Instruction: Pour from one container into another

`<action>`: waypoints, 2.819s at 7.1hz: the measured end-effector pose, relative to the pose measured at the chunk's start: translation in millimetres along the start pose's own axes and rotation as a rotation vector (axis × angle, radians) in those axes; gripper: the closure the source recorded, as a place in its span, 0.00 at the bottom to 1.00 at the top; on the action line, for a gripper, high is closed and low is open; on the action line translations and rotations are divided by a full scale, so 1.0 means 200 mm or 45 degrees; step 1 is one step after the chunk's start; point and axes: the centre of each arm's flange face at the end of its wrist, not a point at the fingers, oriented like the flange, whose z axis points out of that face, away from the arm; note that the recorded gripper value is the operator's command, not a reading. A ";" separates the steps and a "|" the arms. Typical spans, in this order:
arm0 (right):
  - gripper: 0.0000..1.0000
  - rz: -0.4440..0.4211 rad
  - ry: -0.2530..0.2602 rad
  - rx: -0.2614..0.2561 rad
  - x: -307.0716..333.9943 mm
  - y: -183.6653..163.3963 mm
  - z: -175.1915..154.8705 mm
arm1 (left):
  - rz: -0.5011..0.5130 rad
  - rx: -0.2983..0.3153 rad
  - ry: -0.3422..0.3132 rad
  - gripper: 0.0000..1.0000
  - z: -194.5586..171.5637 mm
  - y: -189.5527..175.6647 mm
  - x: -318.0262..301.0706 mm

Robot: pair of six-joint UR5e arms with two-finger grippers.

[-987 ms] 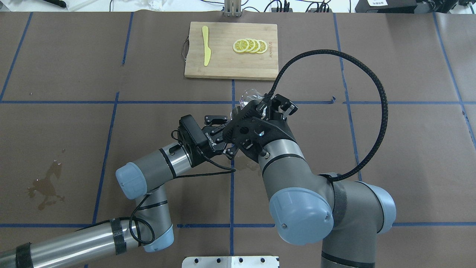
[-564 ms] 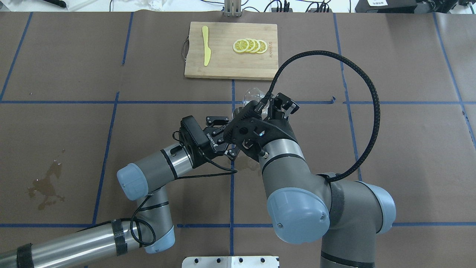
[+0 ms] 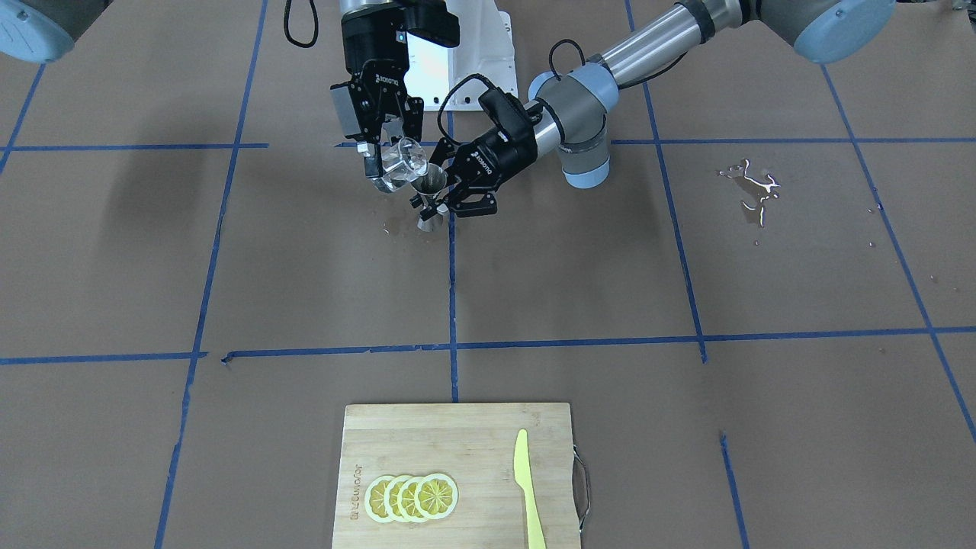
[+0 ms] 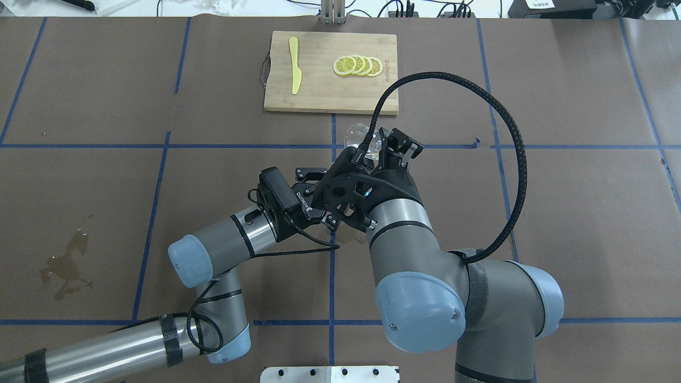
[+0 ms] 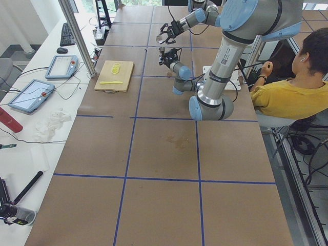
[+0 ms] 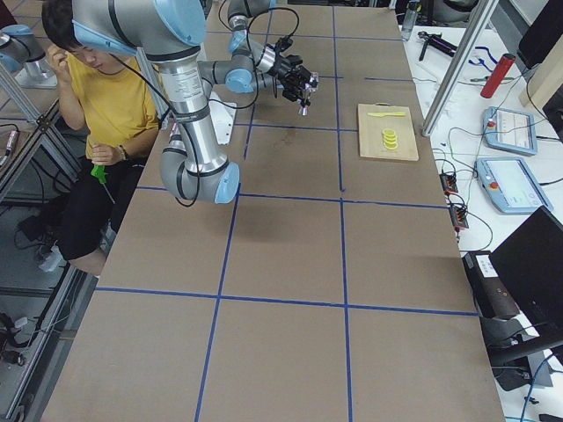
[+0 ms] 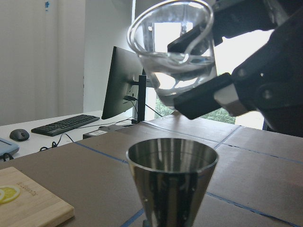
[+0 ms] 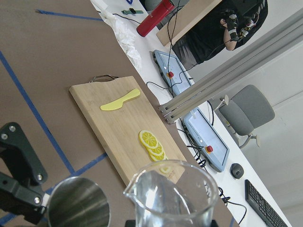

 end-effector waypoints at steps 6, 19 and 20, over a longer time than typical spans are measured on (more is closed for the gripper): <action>1.00 -0.205 0.027 -0.032 -0.02 0.01 0.00 | 0.000 -0.001 0.000 1.00 0.00 0.00 0.00; 1.00 -0.444 0.070 -0.084 -0.01 -0.03 0.00 | -0.008 -0.002 -0.014 1.00 0.01 0.01 0.05; 1.00 -0.447 0.071 -0.083 -0.01 -0.03 0.00 | -0.008 -0.002 -0.013 1.00 0.01 0.01 0.05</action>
